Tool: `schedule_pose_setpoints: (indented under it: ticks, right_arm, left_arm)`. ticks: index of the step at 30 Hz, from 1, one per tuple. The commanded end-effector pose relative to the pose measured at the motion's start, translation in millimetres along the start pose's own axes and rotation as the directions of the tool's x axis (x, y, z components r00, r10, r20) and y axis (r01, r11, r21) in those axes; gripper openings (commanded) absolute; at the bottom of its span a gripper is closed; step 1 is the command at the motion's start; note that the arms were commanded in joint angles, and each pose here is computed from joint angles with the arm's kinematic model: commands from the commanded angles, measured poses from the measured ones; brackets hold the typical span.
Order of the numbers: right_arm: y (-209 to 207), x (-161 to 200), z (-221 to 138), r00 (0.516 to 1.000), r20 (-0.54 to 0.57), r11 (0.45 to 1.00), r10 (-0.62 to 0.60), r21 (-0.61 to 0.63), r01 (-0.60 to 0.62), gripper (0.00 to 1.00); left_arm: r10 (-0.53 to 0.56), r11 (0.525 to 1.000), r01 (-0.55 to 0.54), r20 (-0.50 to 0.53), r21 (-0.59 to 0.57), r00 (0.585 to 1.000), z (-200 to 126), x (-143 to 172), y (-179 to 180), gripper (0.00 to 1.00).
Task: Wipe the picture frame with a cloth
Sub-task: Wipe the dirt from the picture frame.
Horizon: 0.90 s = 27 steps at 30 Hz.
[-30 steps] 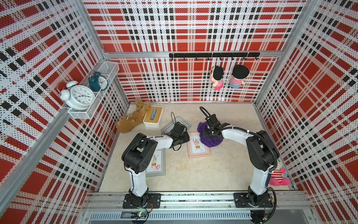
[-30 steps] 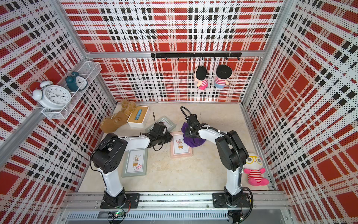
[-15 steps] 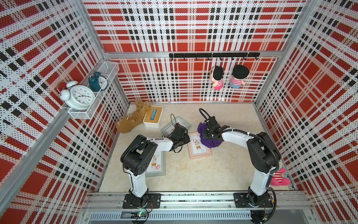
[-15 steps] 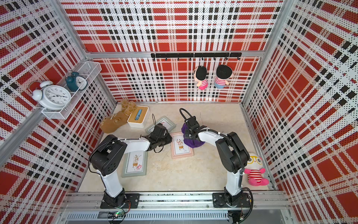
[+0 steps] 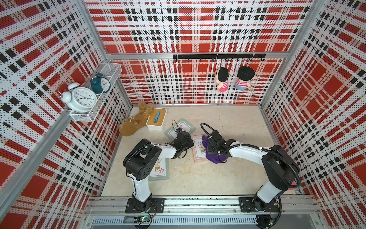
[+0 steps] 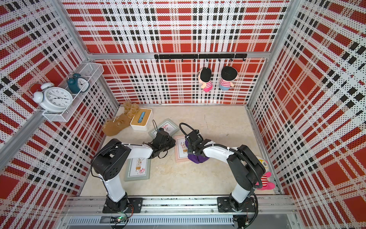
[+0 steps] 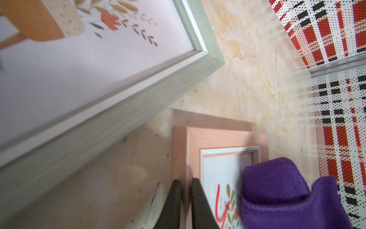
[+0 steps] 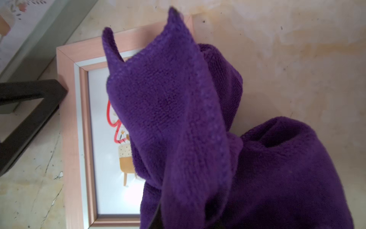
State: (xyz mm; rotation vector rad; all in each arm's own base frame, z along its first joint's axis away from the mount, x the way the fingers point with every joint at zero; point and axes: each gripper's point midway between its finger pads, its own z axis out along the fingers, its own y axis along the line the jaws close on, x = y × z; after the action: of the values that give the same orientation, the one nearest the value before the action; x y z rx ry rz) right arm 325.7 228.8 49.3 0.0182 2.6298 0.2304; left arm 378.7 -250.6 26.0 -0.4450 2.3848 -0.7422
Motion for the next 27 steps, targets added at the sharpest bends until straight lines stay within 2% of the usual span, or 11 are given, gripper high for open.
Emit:
schedule_pose_setpoints:
  ticks: [1, 4, 7, 10, 16, 19, 21, 27]
  right_arm:
    - [-19.4, -3.1, 32.4, 0.996, -0.088, 0.996, -0.010, 0.088, 0.018, 0.00]
    - [-6.2, -53.9, 47.2, 0.999, -0.034, 0.997, -0.011, 0.072, 0.013, 0.00]
    - [-2.0, -69.6, 53.4, 0.999, -0.033, 0.995, -0.027, 0.092, 0.030, 0.00]
    - [-12.5, -43.7, 45.4, 0.998, -0.059, 0.997, 0.003, 0.083, 0.002, 0.00]
    - [-38.8, 45.4, 11.5, 0.988, -0.150, 0.998, 0.040, 0.056, -0.032, 0.00]
    - [-44.9, 59.2, 10.6, 0.985, -0.162, 0.998, 0.058, 0.045, -0.051, 0.00]
    - [-46.9, 43.4, 19.2, 0.988, -0.142, 0.997, 0.061, 0.055, -0.053, 0.00]
    - [-20.3, -57.0, 56.7, 0.999, -0.044, 0.998, 0.013, 0.054, -0.011, 0.00]
  left_arm:
    - [0.020, 0.957, -0.084, -0.223, -0.278, 0.975, -0.5, 68.3, 88.6, 0.13]
    - [0.051, 0.955, -0.113, -0.225, -0.276, 0.973, 0.1, 64.8, 86.3, 0.13]
    - [0.047, 0.949, -0.115, -0.227, -0.293, 0.973, -0.5, 65.3, 89.8, 0.13]
    - [0.024, 0.947, -0.094, -0.225, -0.308, 0.974, -2.6, 69.0, 95.8, 0.13]
    - [-0.015, 0.946, -0.056, -0.217, -0.318, 0.976, -4.2, 74.6, 103.3, 0.12]
    - [-0.018, 0.948, -0.052, -0.217, -0.315, 0.976, -3.2, 75.6, 103.7, 0.12]
    - [-0.014, 0.949, -0.055, -0.217, -0.309, 0.976, -2.3, 75.2, 102.4, 0.12]
    - [0.030, 0.952, -0.101, -0.240, -0.288, 0.970, 0.8, 73.8, 95.7, 0.12]
